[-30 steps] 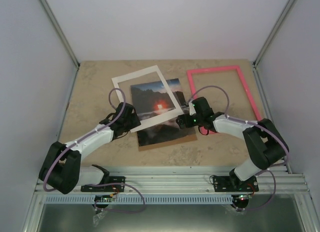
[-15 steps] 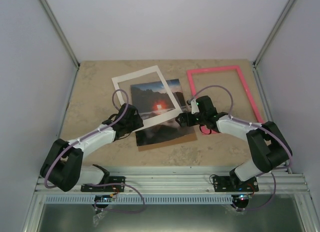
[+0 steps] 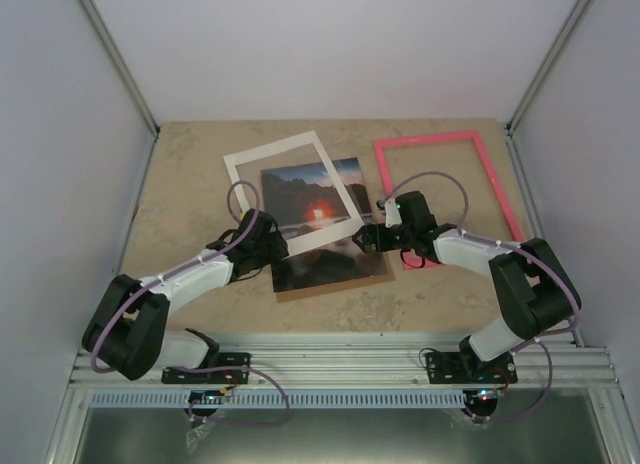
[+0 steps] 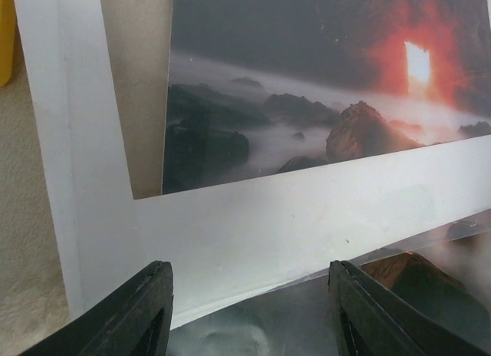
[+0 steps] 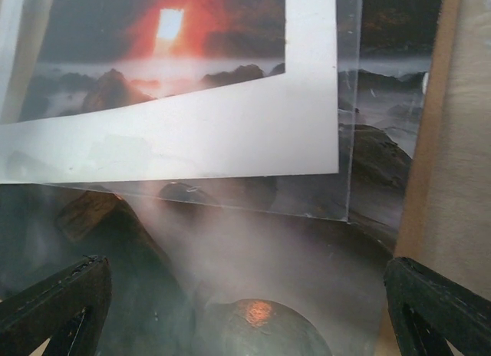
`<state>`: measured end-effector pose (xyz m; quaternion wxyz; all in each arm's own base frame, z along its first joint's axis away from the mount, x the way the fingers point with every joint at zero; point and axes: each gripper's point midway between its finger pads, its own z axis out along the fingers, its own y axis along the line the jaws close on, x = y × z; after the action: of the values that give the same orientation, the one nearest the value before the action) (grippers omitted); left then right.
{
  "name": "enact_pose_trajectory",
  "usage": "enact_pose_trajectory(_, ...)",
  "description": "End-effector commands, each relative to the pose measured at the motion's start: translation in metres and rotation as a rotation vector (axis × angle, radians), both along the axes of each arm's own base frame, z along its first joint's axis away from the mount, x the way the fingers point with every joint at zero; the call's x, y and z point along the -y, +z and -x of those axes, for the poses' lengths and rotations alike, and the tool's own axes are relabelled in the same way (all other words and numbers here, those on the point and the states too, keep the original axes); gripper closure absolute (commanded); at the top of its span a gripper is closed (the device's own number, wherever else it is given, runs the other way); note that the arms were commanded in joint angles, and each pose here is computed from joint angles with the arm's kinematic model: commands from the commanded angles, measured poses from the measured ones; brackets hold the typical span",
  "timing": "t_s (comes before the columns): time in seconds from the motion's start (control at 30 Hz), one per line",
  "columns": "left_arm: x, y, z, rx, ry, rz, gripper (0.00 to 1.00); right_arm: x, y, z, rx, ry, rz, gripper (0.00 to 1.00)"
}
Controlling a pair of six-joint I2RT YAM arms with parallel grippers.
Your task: Take the photo out of the frame
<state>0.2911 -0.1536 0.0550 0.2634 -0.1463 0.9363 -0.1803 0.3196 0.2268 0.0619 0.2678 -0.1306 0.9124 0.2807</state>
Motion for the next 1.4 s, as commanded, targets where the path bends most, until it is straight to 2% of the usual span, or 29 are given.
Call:
enact_pose_trajectory(0.0,-0.004,-0.002,0.009,-0.01,0.006,0.001,0.42,0.013,-0.016,0.005,-0.033,-0.021,0.067,0.02)
enact_pose_trajectory(0.3,0.0,-0.014,0.031,-0.049,0.018,0.101,0.38,0.003,-0.031,0.016,-0.064,0.032,0.074,0.02)
enact_pose_trajectory(0.47,-0.005,-0.013,0.038,-0.049,0.036,0.109,0.35,0.003,-0.035,0.02,-0.063,0.038,0.081,0.02)
enact_pose_trajectory(0.8,0.002,-0.024,0.052,-0.102,0.009,0.167,0.36,0.006,-0.024,0.018,-0.024,0.021,0.074,0.02)
enact_pose_trajectory(1.0,0.008,-0.027,0.059,-0.119,-0.015,0.213,0.37,0.008,-0.025,0.02,-0.026,0.018,0.075,0.02)
enact_pose_trajectory(1.17,0.018,-0.02,0.063,-0.123,-0.05,0.278,0.43,0.009,-0.024,0.021,-0.023,0.012,0.075,0.02)
enact_pose_trajectory(1.37,0.017,0.002,0.059,-0.063,-0.029,0.313,0.45,0.01,-0.023,0.023,-0.019,0.009,0.076,0.02)
